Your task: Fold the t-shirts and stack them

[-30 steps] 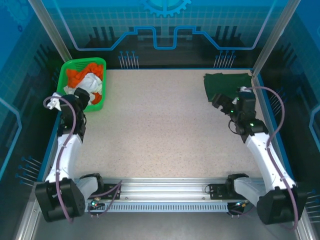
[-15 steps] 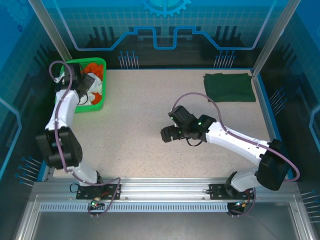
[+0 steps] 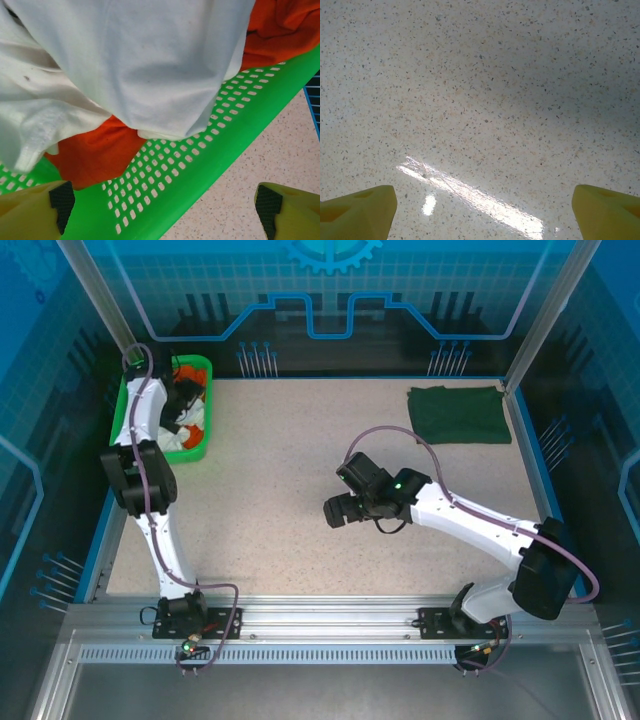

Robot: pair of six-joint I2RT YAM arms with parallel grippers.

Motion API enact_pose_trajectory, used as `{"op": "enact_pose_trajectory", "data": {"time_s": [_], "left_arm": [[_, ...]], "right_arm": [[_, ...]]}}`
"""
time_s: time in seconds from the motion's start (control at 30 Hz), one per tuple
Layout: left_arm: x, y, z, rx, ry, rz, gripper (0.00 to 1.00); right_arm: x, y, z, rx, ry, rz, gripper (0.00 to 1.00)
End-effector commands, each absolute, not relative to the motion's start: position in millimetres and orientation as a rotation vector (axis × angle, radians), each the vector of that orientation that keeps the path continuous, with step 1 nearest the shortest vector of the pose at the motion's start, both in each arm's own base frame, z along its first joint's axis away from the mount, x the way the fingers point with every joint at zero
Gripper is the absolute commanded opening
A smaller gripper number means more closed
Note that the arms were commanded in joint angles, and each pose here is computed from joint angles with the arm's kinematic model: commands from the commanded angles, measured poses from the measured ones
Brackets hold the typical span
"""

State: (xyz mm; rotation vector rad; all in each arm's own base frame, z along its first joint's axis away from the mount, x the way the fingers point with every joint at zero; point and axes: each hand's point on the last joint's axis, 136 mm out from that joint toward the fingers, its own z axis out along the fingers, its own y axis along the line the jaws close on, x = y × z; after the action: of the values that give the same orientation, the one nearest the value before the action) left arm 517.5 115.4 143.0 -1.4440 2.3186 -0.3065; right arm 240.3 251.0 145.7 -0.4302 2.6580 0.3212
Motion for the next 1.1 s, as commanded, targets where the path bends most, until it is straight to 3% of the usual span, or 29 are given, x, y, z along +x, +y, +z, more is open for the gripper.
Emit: {"op": "enact_pose_trajectory", "data": {"time_s": [0.0,0.2,0.57,0.67,0.77,0.83,1.07], "left_arm": [[518,118,135,-1.543,2.3,-0.392,0.95],[537,126,119,-1.563,2.282,-0.386,0.84],[579,136,103,-1.593,2.181,-0.473,0.52],[583,136,96,-1.589,2.181,-0.48,0.49],[584,139,93,-1.588,2.177,-0.462,0.17],[586,142,103,-1.566,2.153,-0.444,0.05],[582,149,213,-1.418,1.975,-0.441,0.0]], "right_arm": [[238,249,146,-0.422,2.687,0.282,0.92],[235,253,140,-0.411,2.73,0.292,0.91],[234,261,133,-0.457,2.776,0.265,0.88],[236,263,131,-0.471,2.784,0.254,0.87],[238,267,132,-0.494,2.787,0.244,0.87],[240,269,133,-0.514,2.788,0.24,0.87],[252,283,137,-0.565,2.768,0.268,0.86]]}}
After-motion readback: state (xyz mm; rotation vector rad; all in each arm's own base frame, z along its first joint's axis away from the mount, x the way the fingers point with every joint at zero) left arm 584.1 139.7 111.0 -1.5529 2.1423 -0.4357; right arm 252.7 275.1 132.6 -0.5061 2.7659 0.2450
